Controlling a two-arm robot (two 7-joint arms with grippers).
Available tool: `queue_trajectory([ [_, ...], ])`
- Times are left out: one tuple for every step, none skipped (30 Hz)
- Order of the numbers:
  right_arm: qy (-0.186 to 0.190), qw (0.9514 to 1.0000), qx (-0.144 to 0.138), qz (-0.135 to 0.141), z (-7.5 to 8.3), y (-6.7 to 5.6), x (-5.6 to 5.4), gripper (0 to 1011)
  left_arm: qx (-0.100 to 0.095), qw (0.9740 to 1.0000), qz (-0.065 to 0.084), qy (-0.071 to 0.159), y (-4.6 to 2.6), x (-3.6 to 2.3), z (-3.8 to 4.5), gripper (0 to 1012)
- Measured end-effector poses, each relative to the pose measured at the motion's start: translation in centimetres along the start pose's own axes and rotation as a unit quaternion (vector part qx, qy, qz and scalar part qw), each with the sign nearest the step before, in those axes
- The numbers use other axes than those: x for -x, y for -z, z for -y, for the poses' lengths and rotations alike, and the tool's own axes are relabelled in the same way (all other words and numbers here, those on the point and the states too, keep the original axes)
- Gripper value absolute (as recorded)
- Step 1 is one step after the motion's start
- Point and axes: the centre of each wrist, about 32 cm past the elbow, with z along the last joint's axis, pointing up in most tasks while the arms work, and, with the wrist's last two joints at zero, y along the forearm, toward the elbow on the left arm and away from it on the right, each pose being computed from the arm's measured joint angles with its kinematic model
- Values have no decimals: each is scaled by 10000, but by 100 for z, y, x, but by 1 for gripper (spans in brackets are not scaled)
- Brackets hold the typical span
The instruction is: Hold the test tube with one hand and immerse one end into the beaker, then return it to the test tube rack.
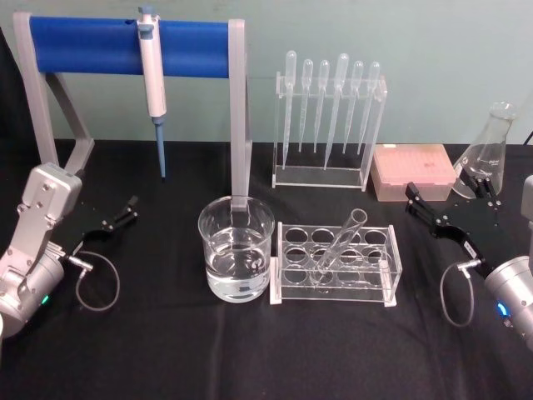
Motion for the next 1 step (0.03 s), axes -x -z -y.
queue_trajectory([
  [0,10000,0,0,0,0,0,1003,0,10000,0,0,0,0,0,1000],
])
